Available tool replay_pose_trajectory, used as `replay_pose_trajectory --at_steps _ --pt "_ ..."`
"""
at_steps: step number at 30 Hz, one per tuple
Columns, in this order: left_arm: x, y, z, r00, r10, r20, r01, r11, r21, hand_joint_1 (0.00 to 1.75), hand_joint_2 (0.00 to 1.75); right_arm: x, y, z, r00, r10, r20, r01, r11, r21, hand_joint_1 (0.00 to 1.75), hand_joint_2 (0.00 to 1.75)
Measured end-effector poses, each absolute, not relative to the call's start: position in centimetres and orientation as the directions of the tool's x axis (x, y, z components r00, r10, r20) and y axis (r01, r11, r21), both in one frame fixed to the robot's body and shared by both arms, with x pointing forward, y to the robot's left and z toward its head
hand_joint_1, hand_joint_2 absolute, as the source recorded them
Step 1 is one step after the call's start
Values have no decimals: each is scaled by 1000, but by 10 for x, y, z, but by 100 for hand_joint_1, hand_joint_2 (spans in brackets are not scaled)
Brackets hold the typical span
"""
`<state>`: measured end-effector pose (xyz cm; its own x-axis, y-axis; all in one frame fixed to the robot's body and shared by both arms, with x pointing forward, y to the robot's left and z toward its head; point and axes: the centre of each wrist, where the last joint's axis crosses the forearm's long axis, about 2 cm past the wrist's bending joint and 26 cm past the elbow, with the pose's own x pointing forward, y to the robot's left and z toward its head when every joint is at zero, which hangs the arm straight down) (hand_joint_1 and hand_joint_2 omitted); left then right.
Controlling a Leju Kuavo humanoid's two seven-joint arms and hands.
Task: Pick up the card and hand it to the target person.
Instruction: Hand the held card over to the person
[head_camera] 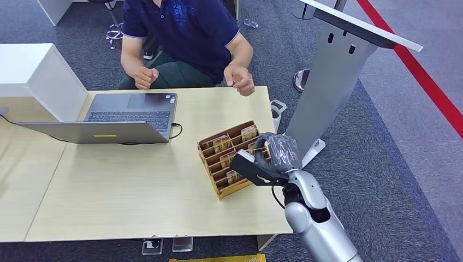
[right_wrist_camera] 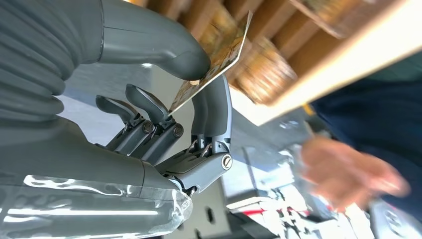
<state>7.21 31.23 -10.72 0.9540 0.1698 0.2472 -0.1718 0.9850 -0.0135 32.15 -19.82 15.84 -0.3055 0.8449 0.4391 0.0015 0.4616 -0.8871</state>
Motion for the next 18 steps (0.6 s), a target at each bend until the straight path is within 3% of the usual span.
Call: replay_pose_trajectory --at_steps 18 --pt "78 312 -106 958 147 245 -148 989 -14 0 0 388 -157 235 -470 772 427 178 557 -811 175 175"
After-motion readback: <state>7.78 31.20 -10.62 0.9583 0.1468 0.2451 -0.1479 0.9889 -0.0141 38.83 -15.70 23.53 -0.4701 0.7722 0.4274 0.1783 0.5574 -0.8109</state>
